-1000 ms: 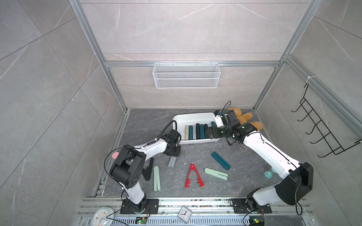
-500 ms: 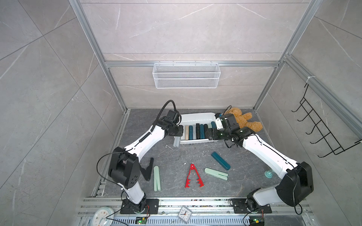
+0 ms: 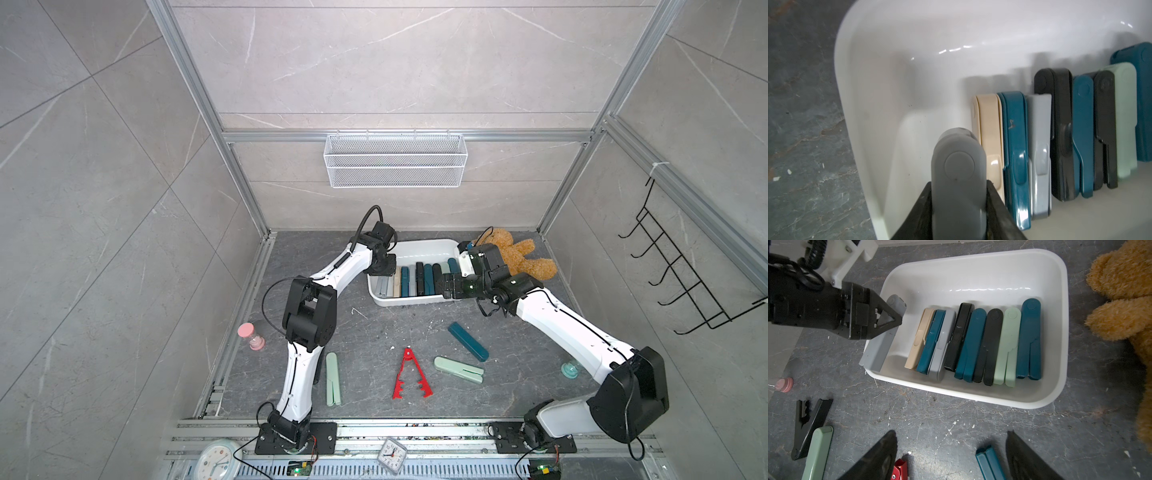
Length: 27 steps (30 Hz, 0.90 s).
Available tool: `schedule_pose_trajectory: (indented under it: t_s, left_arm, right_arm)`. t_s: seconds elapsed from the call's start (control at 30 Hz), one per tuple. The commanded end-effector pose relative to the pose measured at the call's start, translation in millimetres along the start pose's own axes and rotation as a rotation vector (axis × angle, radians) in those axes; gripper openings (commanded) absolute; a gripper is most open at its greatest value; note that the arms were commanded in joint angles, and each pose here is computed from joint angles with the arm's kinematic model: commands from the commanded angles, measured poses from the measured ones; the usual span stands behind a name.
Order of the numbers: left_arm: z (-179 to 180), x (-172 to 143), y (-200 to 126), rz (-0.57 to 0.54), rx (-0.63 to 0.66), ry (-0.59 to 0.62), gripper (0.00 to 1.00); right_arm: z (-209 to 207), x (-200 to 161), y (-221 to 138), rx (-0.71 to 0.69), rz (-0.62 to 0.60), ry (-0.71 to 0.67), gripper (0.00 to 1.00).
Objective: Put the pruning pliers into the storage box
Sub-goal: Place the pruning pliers in the storage box.
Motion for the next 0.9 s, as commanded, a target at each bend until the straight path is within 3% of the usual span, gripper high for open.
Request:
schedule_pose_trajectory:
  t_s: [0.0, 0.23, 0.53, 0.87]
  left_arm:
    - [5.6, 7.2, 4.9, 0.001, 0.039, -0.051, 0.0]
    - [8.2, 9.9, 21.3, 0.009, 0.038, -0.092, 0.0]
    - [8.3, -4.7, 50.2, 0.105, 0.03, -0.121, 0.0]
    - [7.0, -7.3, 58.2, 0.135, 0.024, -0.15, 0.28]
  right_arm:
    - [-4.6, -1.2, -1.1, -0.027, 0.013, -0.002, 0.83]
    - [-6.7, -1.5, -0.7, -0.034, 0.016, -0.007, 0.83]
    - [-8.8, -6.0, 4.9, -0.038, 0.028, 0.008, 0.83]
    - [-11.0, -9.3, 7.8, -0.041, 0.032, 0.029, 0.83]
Point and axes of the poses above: each gripper's point midway between its finger pads, its own y axis out along the fingers, its own z axis along the line the jaws close on, x = y × z, the point moved 5 cm from there along -y, back along the fingers, and after that the axes turned 6 degrees about -y, right-handed, at the moved point
